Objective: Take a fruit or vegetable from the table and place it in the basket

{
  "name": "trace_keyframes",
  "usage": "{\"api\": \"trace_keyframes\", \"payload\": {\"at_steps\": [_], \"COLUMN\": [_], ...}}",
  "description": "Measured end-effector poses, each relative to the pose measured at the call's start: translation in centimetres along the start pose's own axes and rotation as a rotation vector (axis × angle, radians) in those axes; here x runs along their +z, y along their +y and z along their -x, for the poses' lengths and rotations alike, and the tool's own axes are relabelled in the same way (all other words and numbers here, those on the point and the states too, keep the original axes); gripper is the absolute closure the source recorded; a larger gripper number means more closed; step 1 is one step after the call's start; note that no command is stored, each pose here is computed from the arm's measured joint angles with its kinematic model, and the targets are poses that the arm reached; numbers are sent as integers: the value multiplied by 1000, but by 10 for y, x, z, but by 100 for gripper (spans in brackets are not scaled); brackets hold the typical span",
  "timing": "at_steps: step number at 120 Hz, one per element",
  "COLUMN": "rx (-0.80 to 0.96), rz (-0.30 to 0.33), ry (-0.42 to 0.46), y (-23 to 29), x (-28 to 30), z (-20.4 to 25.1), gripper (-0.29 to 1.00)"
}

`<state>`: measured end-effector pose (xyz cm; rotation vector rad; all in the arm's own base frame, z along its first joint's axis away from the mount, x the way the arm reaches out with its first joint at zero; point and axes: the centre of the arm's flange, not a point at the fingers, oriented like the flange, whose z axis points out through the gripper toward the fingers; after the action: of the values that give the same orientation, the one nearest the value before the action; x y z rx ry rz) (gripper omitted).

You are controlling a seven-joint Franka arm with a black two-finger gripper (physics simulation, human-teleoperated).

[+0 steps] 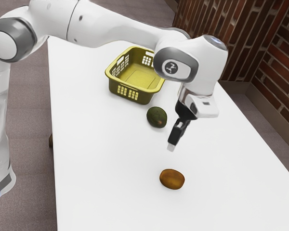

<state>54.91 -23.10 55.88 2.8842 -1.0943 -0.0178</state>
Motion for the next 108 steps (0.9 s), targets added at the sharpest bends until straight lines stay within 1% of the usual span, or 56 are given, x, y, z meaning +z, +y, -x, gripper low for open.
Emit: {"api": "trace_keyframes", "payload": {"at_steps": [11,32,44,68,88,108], "rx": [39,58,61,63,67,54], "rz": [-3,-19,-16,8,18,5], "ry": [36,81,88,84,83,84], "y": [13,14,15,16,19,11], "x": [15,36,54,80,90,87], "z": [-9,-11,-7,-2,1,10], "gripper": [1,1,1,1,1,1]}}
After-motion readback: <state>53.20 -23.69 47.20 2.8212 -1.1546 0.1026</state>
